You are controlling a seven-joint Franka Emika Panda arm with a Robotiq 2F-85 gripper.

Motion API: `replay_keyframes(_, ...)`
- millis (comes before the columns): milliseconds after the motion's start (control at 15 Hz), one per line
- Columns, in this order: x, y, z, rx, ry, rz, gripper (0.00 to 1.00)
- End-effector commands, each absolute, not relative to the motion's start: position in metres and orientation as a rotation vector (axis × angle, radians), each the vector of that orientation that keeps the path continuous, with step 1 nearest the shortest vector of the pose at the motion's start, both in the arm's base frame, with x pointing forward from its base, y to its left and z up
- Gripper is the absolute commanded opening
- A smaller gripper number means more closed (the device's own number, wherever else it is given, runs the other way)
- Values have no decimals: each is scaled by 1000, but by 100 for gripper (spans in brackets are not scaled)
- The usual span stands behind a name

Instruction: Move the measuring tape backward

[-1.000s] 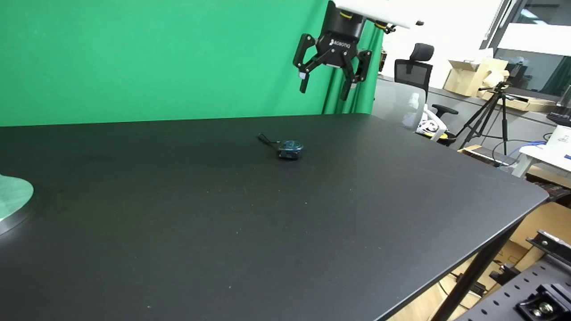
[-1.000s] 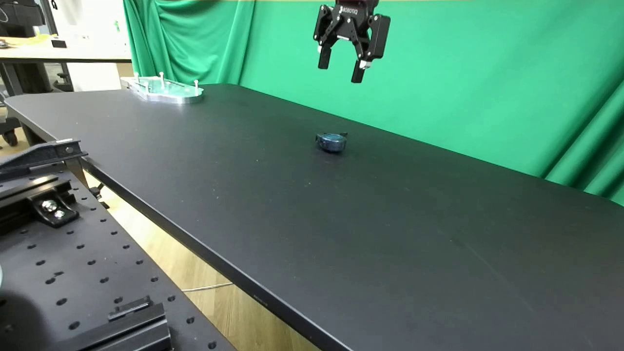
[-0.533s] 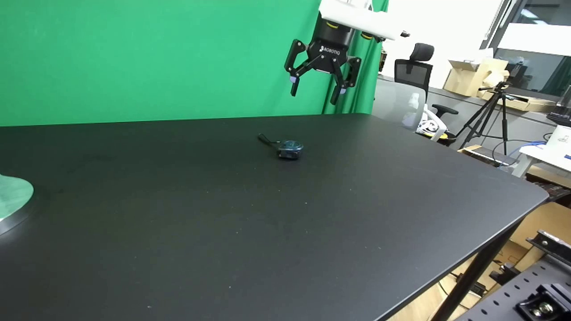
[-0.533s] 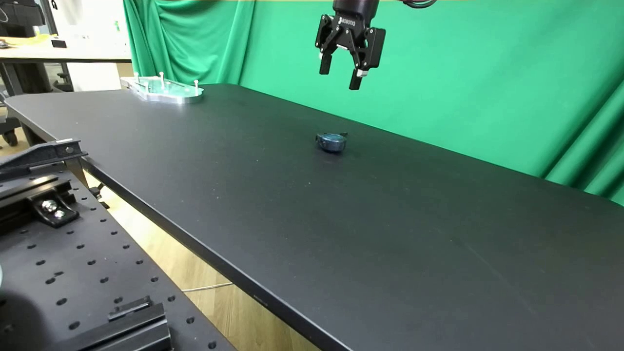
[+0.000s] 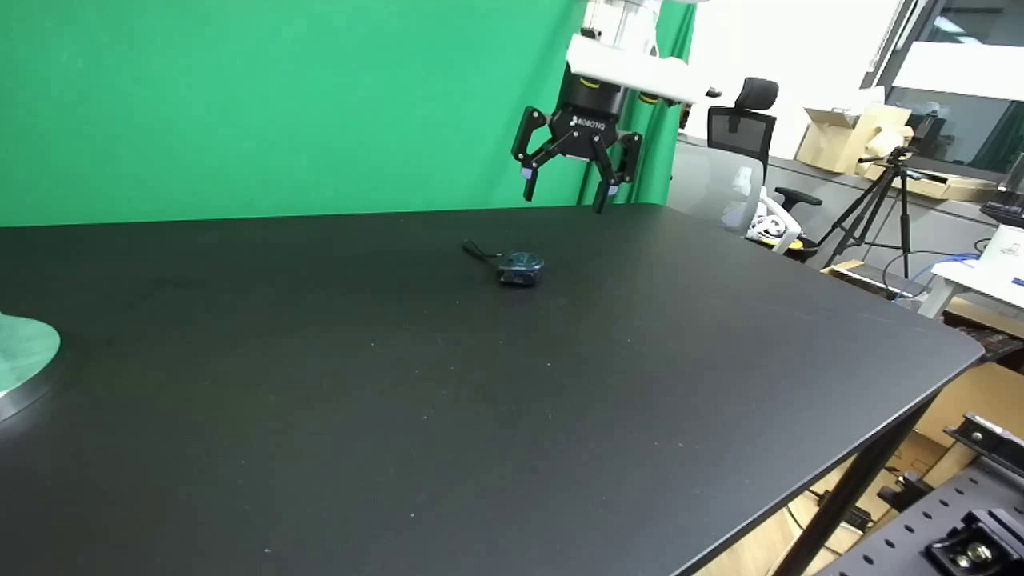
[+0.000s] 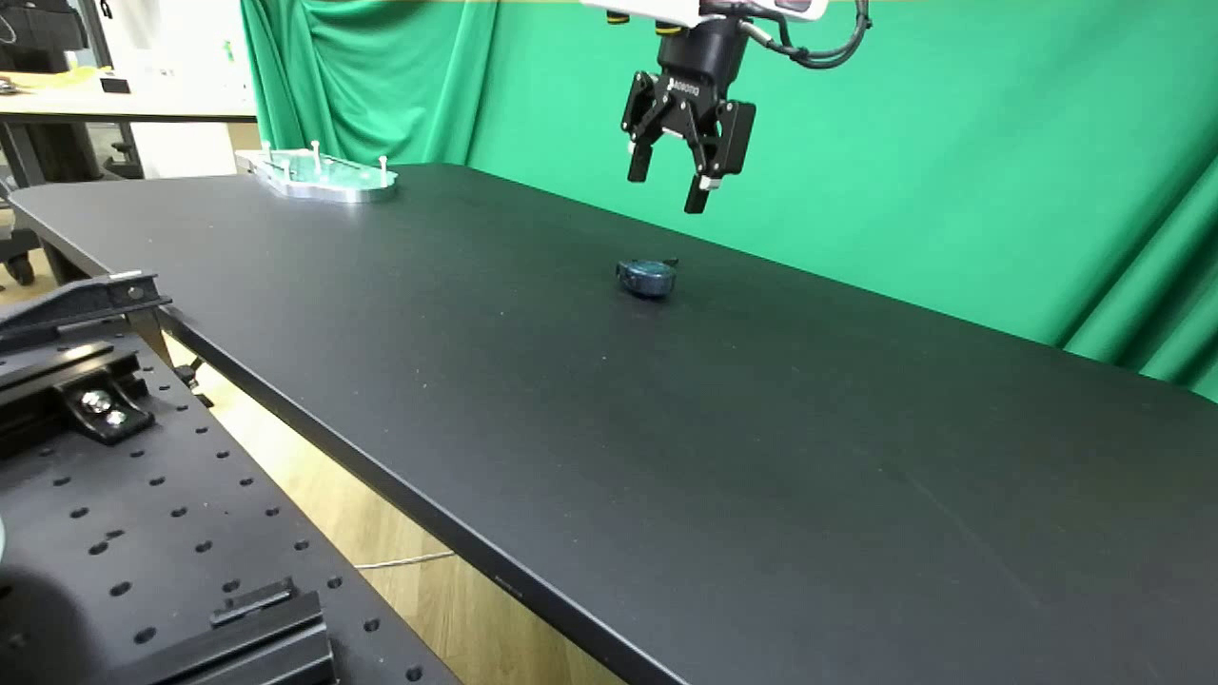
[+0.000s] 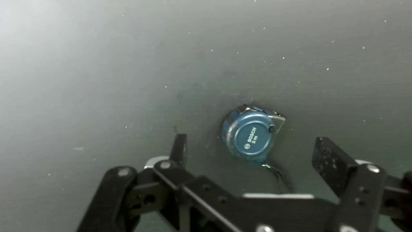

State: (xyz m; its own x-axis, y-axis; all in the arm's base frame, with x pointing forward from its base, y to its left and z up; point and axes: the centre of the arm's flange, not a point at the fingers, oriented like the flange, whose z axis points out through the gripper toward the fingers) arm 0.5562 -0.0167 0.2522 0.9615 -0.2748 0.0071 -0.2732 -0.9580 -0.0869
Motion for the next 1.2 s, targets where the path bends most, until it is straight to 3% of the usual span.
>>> replay_keyframes(0,598,-32,227,-3035,461,37,100)
replay_keyframes(533,632,-19,194,-3052,401,133,100)
replay_keyframes(1133,634,3,173,-3047,366,257,100)
